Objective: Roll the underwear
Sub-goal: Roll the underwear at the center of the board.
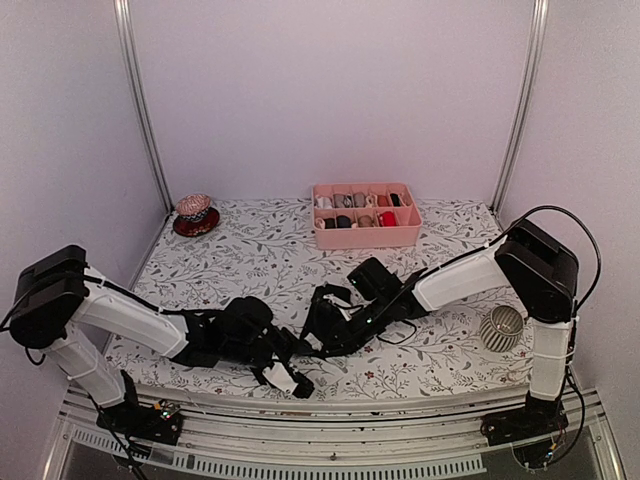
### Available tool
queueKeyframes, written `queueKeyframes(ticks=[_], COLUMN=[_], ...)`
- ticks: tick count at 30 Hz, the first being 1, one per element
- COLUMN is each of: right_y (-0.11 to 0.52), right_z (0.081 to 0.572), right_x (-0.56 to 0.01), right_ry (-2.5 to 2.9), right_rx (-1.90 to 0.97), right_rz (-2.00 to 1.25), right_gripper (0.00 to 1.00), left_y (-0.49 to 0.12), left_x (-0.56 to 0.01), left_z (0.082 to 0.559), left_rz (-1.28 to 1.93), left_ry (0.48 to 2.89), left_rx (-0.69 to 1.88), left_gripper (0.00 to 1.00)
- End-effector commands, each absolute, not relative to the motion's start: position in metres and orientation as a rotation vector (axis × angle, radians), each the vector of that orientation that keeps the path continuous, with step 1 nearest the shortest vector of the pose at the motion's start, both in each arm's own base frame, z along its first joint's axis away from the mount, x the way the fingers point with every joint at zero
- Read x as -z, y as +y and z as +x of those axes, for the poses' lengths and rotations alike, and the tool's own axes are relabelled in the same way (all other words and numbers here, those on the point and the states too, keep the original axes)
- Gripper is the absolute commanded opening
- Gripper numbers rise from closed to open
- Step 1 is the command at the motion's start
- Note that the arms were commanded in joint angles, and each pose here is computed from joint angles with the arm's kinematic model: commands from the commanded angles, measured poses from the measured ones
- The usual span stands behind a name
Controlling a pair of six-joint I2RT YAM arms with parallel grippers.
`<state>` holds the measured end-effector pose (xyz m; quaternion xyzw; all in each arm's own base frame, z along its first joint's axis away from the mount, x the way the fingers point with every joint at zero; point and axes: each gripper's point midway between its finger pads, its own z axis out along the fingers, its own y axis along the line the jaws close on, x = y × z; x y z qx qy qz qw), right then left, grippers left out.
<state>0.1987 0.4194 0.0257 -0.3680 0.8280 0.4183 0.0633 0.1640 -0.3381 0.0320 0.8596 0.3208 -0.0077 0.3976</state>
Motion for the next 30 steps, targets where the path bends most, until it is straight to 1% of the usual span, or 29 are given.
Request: queueKeyframes(ticks=[1,6,11,16,21,24,26,30], right_y=[0.417,0.415,0.415,0.415,0.414,0.414,0.414,0.414], right_z=[0.201,0.202,0.202,0.200,0.199,0.198,0.199,0.198], right_x=[-0.017,-0.014,-0.013,-0.013,-0.013,-0.015,-0.016,-0.018], right_ry=[2.546,2.552,2.554,2.550,2.546,2.541,2.541,2.534], right_rx=[-1.248,-1.232,-1.235,-1.246,-1.252,-1.253,-1.252,-1.260], right_rz=[-1.097,-1.098,-1.101,-1.111,-1.122,-1.129,-1.130,-1.137], right_gripper=[0.03,0.03,0.03,0.03,0.03,0.03,0.03,0.03], left_y=[-0.353,-0.350,-0.350,-0.349,-0.336,-0.328,-0.323,-0.320], left_x=[-0.036,-0.026,-0.019,-0.012,-0.001,0.005,0.009,0.014], left_z=[0.170,0.169,0.173,0.192,0.200,0.198,0.197,0.195], left_rz=[2.172,2.211,2.221,2.196,2.219,2.238,2.251,2.273], left_ry=[0.789,0.786,0.795,0.877,0.947,0.973,0.981,1.001], left_rx=[-0.019,-0.029,-0.063,-0.152,-0.190,-0.185,-0.186,-0.177], left_gripper=[0.64,0.56,0.56,0.59,0.56,0.49,0.41,0.29])
